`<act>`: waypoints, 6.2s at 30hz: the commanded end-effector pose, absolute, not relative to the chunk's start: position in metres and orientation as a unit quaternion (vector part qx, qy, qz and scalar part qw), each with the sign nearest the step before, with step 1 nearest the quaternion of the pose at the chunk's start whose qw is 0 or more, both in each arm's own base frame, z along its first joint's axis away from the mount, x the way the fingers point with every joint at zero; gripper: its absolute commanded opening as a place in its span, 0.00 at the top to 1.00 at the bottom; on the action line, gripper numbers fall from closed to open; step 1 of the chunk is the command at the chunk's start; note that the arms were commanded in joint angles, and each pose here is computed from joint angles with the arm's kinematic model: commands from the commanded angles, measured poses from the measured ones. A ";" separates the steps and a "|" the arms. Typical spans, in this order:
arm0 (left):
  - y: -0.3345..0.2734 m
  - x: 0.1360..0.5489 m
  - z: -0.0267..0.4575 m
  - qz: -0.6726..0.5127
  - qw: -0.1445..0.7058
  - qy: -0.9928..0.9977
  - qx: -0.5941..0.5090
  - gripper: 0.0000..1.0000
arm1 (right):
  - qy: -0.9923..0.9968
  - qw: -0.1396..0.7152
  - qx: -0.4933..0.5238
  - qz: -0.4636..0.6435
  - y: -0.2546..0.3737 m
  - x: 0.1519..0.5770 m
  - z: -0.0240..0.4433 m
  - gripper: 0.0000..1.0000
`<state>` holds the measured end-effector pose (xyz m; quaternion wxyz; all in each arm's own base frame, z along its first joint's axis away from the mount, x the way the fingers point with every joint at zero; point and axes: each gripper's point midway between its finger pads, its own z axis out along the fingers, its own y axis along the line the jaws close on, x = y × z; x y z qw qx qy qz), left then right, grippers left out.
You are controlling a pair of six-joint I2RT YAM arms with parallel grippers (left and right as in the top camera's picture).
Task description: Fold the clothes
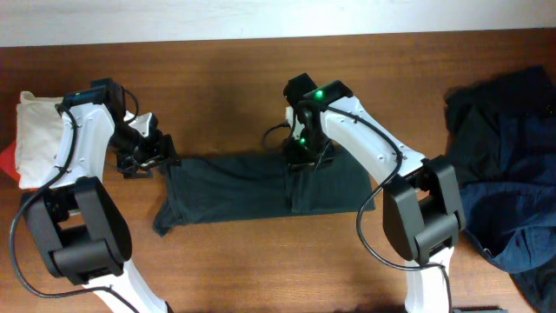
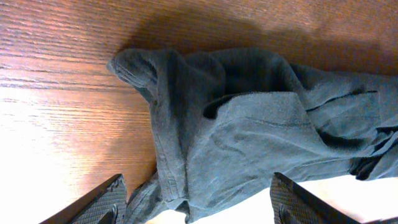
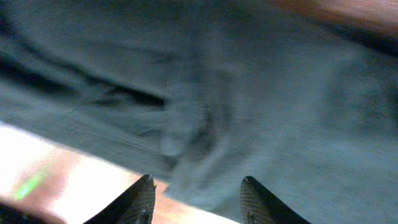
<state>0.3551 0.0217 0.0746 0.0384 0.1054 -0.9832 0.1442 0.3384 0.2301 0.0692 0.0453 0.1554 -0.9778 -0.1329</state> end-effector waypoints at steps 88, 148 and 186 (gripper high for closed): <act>-0.157 0.373 0.164 0.134 -0.061 -0.982 -0.114 0.49 | -0.989 0.090 0.051 -0.104 0.074 0.344 0.100 0.22; -0.073 0.349 0.005 0.110 0.101 -0.989 0.010 0.30 | -0.954 0.060 0.184 -0.229 0.276 0.320 0.055 0.44; -0.073 0.348 0.005 0.110 0.102 -0.989 0.010 0.30 | -0.977 0.077 0.150 -0.127 0.275 0.284 0.074 0.55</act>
